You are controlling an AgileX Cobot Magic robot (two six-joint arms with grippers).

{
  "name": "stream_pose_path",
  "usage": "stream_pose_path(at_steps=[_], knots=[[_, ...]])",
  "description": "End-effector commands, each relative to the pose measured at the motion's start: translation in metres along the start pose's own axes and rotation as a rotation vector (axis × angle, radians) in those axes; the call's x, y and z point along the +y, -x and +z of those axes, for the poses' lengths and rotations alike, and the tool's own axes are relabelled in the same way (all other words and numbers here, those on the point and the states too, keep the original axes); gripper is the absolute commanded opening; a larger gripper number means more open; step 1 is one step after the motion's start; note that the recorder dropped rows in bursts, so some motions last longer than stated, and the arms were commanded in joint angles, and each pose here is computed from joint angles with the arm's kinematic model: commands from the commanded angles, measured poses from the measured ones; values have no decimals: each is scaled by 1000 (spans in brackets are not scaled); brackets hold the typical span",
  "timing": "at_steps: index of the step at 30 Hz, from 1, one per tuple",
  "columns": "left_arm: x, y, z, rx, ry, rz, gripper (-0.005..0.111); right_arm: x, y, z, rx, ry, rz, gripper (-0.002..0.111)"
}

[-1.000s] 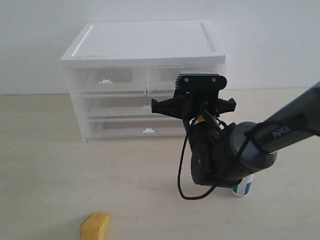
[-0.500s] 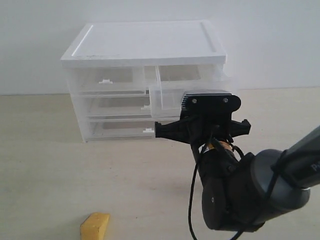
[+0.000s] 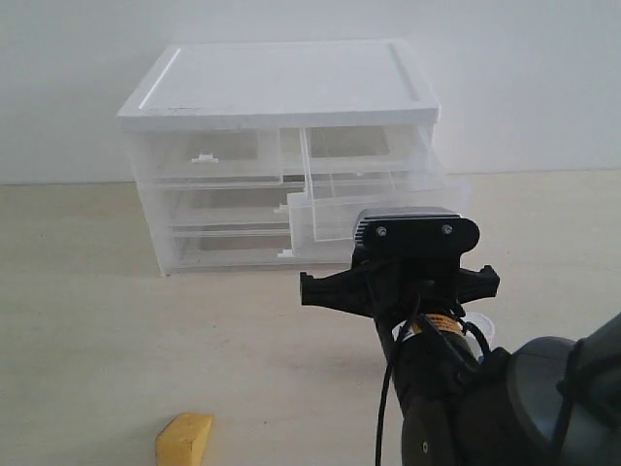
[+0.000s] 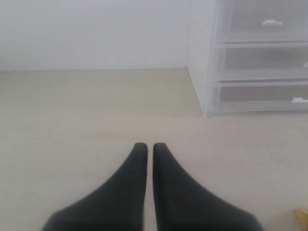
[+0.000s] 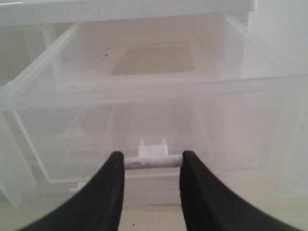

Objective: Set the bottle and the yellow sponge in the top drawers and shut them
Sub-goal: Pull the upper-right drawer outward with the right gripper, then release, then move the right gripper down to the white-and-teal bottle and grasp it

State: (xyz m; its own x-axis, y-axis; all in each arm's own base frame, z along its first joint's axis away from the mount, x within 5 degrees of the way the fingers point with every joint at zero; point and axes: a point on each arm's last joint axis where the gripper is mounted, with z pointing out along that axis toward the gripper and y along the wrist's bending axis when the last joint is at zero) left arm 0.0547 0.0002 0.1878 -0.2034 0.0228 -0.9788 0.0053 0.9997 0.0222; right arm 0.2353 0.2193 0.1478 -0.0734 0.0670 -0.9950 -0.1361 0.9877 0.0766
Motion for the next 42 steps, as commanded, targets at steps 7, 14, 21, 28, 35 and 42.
stream_pose_path(at_steps=[7,14,21,28,35,42], knots=[[0,-1,0,0,1,1,4,-2,-6,-3,73,-14,4,82],[0,-1,0,0,1,1,4,-1,-6,-16,187,-2,-22,82],[0,-1,0,0,1,1,4,6,7,-43,344,172,-135,68],[0,-1,0,0,1,1,4,17,9,-68,565,494,-411,17],[0,-1,0,0,1,1,4,5,21,-76,709,686,-443,0],[0,-1,0,0,1,1,4,-31,35,-76,894,818,-369,0]])
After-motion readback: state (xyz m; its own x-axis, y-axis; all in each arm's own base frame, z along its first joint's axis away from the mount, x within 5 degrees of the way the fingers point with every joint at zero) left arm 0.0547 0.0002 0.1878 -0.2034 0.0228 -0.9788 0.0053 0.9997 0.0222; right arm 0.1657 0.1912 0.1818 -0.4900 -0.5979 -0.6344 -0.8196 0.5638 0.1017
